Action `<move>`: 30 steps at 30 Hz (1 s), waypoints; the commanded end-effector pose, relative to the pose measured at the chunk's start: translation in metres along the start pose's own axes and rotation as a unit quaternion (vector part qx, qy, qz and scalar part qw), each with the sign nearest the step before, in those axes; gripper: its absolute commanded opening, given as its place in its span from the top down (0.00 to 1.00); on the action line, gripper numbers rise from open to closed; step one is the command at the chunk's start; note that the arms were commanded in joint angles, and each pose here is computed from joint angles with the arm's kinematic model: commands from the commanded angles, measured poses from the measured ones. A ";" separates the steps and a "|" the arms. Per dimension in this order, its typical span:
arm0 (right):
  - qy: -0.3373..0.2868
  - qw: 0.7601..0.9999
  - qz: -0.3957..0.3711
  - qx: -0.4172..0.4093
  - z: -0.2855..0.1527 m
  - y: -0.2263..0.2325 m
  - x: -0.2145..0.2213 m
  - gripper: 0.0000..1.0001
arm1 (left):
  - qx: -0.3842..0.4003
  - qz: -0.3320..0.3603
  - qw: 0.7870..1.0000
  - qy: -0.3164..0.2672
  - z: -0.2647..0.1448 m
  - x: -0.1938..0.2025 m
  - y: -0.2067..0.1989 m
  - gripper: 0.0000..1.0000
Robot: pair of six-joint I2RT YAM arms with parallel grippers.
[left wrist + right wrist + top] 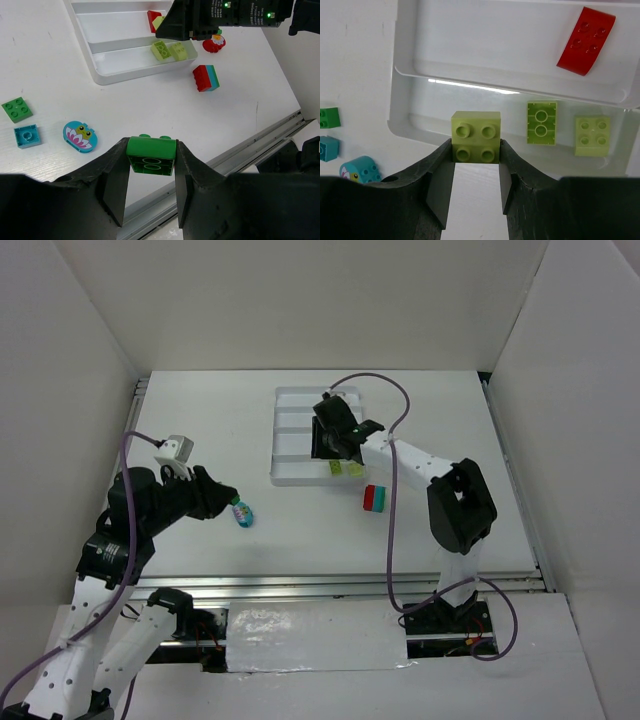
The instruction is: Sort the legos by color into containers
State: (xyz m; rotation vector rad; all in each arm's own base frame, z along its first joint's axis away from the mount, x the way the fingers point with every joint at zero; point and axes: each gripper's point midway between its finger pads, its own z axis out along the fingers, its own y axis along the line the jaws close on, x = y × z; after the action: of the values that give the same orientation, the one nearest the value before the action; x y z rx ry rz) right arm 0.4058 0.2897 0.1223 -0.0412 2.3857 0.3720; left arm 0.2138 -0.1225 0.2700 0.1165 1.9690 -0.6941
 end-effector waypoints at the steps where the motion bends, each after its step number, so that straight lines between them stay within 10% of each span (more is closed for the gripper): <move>1: -0.027 1.000 -0.010 -0.009 -0.009 0.009 -0.018 0.95 | -0.004 0.005 1.000 -0.010 0.001 -0.005 0.002 1.00; 30: -0.012 1.000 -0.019 -0.014 -0.015 0.004 -0.004 0.95 | -0.052 -0.009 0.998 -0.019 0.001 -0.007 0.018 1.00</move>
State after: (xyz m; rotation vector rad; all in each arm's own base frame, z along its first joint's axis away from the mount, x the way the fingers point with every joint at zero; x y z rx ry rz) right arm 0.4003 0.2860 0.1007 -0.0764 2.4329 0.3323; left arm 0.2185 -0.1143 0.2642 0.0695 1.9900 -0.6413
